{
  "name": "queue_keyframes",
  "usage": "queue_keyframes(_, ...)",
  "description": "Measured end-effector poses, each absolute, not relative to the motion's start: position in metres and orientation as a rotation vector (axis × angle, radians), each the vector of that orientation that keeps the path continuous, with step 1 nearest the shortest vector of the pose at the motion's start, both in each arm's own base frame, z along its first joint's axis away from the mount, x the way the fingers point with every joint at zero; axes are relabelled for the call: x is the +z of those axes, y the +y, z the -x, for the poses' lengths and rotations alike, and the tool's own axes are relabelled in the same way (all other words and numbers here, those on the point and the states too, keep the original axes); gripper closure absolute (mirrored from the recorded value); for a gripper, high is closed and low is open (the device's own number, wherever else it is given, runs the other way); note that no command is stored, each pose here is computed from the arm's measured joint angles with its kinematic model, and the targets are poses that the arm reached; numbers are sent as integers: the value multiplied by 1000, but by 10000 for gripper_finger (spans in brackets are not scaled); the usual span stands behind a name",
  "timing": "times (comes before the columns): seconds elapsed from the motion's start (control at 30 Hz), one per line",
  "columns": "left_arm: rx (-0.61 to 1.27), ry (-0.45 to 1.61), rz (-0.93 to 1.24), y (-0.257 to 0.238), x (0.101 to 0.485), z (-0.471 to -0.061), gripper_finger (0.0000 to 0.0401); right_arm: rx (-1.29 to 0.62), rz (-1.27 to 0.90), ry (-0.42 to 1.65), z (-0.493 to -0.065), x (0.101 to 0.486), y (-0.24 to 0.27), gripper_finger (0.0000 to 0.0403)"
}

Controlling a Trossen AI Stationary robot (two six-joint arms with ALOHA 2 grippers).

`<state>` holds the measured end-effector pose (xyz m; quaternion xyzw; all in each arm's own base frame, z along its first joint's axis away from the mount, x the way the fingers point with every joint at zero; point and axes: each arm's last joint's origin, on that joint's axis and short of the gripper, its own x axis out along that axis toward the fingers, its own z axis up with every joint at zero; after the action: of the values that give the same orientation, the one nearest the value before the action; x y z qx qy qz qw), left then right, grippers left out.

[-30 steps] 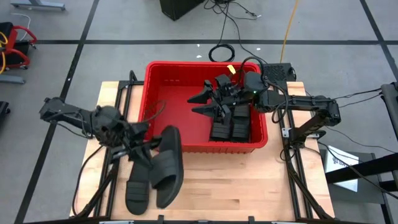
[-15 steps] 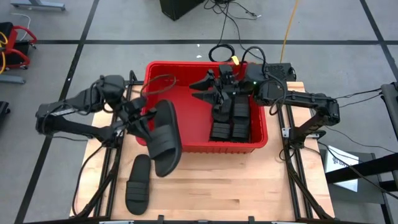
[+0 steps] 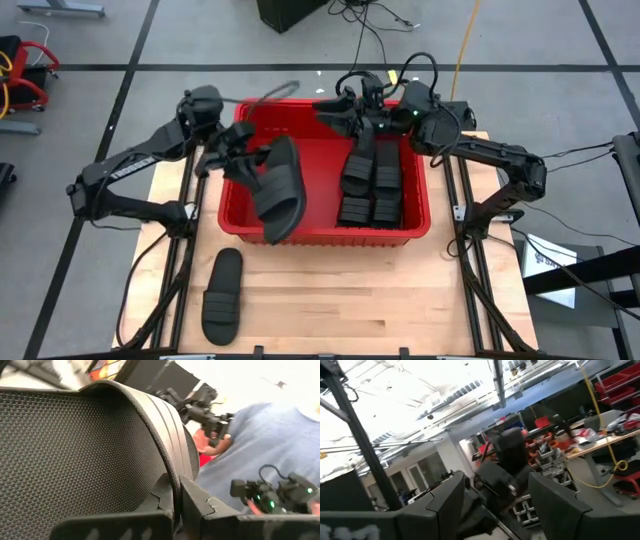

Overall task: Pick and place slides into bin
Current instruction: Put the black slide into the red bin

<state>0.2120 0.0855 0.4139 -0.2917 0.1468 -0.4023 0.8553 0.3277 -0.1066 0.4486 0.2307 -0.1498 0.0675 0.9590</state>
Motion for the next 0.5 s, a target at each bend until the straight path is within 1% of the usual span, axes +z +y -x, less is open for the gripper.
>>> queue_keyframes(0.1, -903, 227, 520, 91, 433, -214, 395, 122, -493, -312, -325, 449, -114, 193)
queue_keyframes(0.2, -942, 153, 408, 92, 454, -208, 398, 122, -528, -312, -324, 449, -117, 193)
queue_keyframes(0.37, -887, 69, 298, 98, 485, -193, 396, 118, -506, -314, -324, 449, -117, 193)
queue_keyframes(0.5, -793, -68, 218, 100, 517, -183, 395, 96, -508, -323, -324, 449, -118, 193)
